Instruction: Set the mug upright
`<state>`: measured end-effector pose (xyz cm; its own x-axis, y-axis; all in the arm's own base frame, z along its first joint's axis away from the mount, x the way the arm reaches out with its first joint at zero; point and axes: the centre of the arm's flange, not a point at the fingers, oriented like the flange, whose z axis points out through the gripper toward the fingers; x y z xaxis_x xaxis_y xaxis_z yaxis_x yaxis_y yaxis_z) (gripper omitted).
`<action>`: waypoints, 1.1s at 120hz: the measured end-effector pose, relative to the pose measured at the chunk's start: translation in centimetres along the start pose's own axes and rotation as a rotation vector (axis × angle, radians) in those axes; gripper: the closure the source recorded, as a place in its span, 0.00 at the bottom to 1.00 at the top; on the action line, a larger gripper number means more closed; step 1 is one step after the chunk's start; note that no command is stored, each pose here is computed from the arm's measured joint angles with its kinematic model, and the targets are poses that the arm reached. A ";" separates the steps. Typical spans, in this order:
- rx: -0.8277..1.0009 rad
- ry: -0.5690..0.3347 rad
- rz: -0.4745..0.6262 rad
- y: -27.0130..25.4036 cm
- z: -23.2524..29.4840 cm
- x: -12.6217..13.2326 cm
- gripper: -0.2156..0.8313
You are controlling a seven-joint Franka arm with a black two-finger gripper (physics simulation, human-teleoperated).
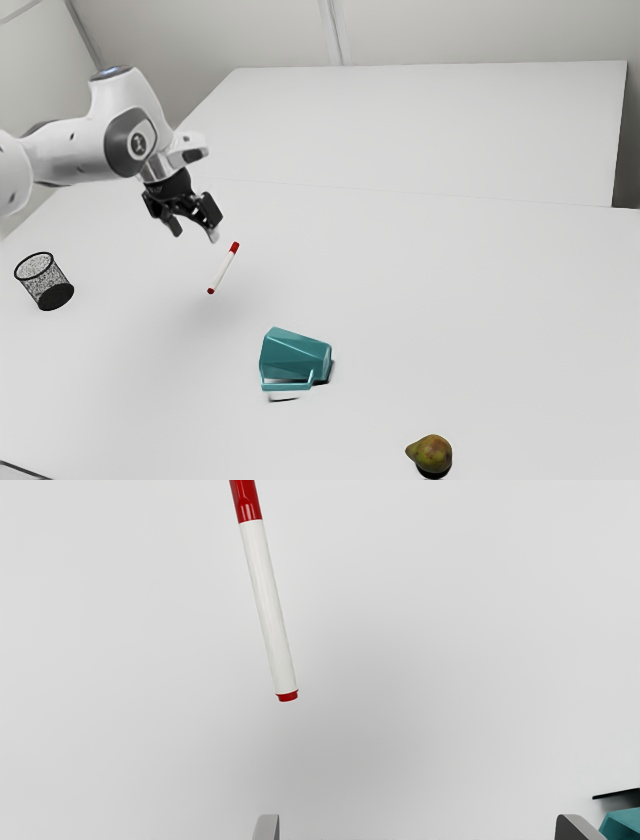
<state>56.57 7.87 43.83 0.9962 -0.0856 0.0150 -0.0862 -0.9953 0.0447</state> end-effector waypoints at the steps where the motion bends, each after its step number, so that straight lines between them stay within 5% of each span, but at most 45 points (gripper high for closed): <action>1: -0.001 0.001 -0.001 0.0 0.0 0.0 0.21; 32: -0.142 0.026 -0.073 0.6 -0.8 -2.4 0.21; 75: -0.417 -0.186 -0.262 2.4 4.6 -7.0 0.21; 132: -0.618 -0.392 -0.418 2.7 9.8 -9.4 0.21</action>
<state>47.09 5.49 34.03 0.8694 0.1612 -0.4670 0.4137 -0.7542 0.5100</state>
